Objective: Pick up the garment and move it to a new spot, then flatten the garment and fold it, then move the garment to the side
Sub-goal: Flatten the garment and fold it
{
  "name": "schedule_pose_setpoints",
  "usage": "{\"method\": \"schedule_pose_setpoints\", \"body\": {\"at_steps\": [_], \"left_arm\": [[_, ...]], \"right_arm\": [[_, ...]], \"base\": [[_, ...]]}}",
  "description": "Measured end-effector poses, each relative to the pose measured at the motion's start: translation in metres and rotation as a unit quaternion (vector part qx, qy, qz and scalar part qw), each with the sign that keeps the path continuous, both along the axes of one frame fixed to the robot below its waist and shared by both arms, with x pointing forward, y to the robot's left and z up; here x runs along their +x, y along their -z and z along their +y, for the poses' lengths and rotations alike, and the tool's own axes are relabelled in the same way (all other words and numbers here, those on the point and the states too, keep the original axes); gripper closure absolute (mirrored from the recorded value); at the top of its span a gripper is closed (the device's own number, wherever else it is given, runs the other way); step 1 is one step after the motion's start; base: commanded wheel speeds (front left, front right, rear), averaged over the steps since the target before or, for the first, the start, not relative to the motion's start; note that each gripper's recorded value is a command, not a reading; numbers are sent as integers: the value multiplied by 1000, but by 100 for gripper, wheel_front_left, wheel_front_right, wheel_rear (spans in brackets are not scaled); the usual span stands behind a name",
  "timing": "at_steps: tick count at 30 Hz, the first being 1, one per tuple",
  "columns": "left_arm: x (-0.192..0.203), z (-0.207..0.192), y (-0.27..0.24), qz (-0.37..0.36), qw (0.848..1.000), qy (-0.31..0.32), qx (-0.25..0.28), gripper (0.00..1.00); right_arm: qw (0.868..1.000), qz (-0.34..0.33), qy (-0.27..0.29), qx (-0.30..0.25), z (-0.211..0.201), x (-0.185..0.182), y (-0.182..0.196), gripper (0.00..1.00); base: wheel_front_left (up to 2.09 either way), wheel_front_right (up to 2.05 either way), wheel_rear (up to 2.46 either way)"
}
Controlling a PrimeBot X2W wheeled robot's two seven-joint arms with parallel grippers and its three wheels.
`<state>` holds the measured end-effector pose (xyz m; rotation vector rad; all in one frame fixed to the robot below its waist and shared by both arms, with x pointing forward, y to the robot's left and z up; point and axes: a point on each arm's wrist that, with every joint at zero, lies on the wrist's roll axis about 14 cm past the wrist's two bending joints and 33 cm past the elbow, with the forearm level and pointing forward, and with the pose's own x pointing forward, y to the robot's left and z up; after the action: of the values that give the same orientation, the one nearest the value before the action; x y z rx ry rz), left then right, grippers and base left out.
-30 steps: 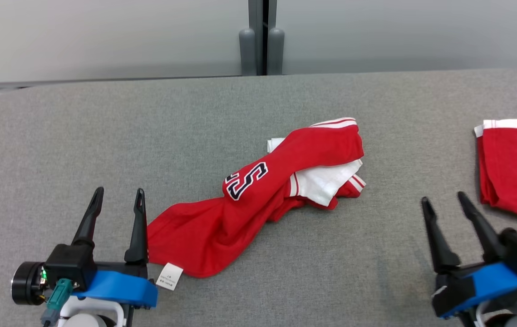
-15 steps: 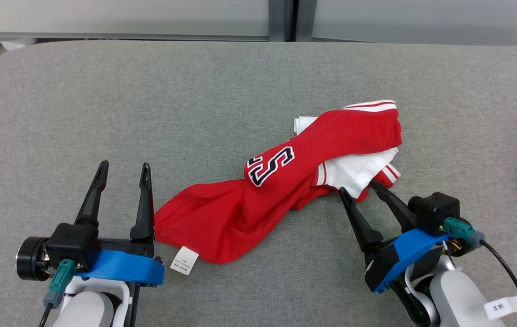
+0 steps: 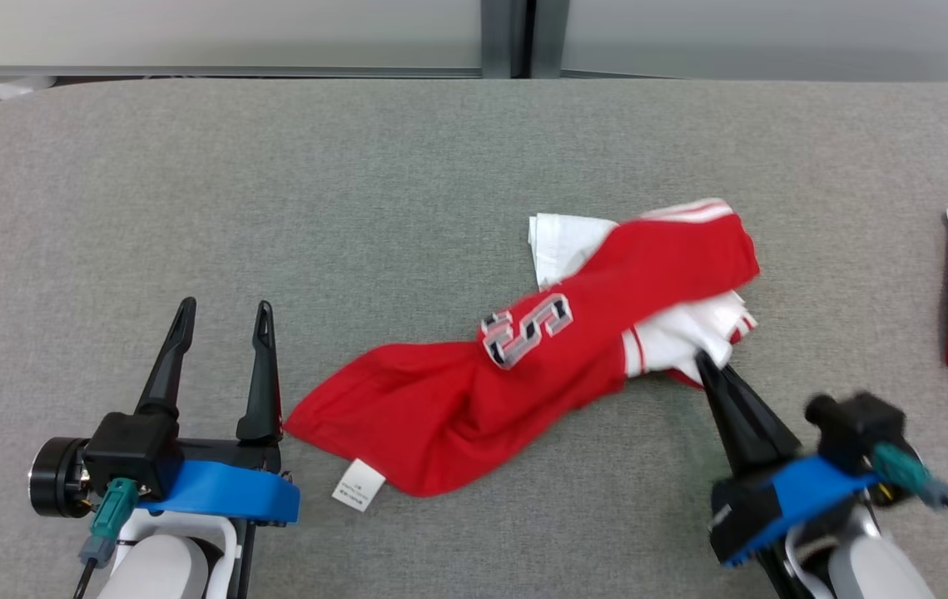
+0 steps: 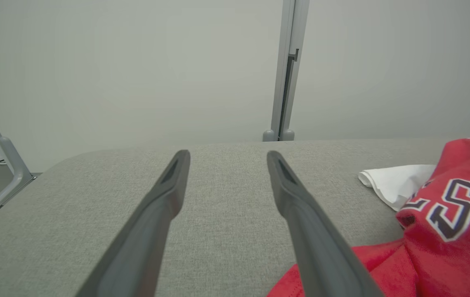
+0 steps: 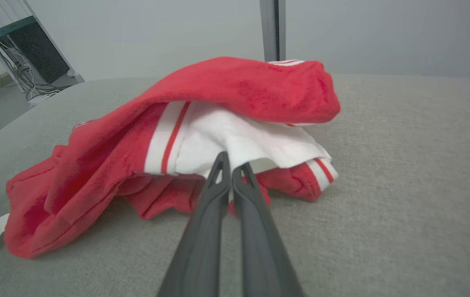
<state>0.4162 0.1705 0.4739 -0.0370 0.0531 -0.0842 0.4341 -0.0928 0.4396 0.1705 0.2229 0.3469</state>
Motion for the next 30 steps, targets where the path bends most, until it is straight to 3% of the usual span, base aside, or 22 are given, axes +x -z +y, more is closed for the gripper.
{"method": "schedule_pose_setpoints", "body": {"at_steps": [12,13,14,19,30], "left_arm": [[4,-17,2,3,1000,28,-5,0],[4,-18,2,3,1000,29,-4,0],[5,-19,2,4,1000,31,-4,0],[4,-20,0,2,999,33,-2,0],[-12,-9,-8,-4,1000,8,-3,0]], "right_arm": [[991,83,96,32,-43,-77,35,100],[990,95,97,37,-42,-82,40,55],[989,98,98,44,-40,-84,41,1],[992,50,107,49,-44,-76,21,0],[990,-64,122,-19,-77,-52,-46,0]], "base": [[0,0,0],[0,0,0],[0,0,0],[0,0,0],[0,0,0]]}}
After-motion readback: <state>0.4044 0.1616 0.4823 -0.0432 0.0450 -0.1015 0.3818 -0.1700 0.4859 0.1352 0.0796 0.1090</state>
